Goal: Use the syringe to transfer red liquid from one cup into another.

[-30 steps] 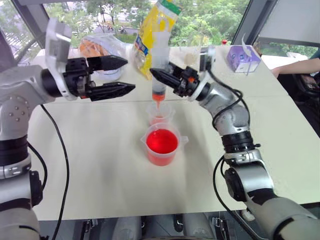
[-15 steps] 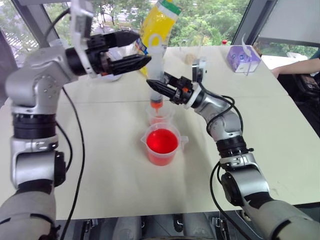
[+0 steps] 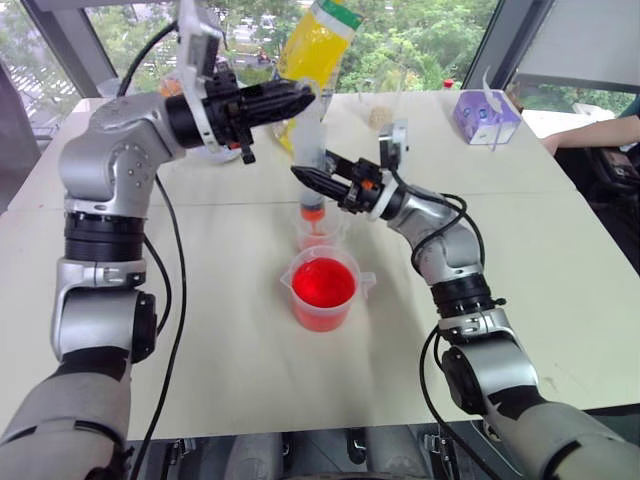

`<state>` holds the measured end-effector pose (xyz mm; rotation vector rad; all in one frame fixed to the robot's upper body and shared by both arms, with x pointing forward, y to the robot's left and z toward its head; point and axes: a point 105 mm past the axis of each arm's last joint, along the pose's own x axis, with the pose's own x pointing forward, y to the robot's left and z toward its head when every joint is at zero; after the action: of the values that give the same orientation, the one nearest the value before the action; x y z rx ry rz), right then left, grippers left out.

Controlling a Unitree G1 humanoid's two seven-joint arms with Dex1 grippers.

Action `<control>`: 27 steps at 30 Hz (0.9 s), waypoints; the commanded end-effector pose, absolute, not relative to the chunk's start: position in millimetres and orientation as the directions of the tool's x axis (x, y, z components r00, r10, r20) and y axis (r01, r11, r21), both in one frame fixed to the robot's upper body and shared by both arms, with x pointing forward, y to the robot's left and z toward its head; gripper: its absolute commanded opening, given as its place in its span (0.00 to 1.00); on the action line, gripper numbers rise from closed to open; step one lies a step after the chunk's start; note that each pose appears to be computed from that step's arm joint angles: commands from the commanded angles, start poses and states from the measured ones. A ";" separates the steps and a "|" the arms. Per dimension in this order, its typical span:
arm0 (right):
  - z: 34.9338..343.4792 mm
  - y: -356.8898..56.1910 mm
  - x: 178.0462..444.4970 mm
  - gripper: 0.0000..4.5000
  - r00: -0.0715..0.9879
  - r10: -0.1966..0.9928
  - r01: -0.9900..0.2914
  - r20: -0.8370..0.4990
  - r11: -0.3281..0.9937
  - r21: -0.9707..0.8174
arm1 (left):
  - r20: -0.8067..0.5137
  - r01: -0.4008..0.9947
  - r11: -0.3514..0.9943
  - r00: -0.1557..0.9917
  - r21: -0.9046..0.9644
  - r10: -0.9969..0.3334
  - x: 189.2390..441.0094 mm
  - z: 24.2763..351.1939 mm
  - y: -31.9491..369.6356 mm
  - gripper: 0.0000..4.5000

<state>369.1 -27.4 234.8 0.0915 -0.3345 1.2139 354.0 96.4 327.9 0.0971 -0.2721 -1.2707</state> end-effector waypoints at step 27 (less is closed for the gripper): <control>288.8 -36.5 360.9 0.33 0.259 0.877 -0.903 0.406 0.368 -0.220 | 0.062 0.932 0.291 0.284 0.216 -0.957 355.0 285.0 90.1 0.01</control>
<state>371.5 -29.8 228.9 0.0781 -0.2889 1.2107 354.7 95.7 302.5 0.1098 -0.2592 -1.2575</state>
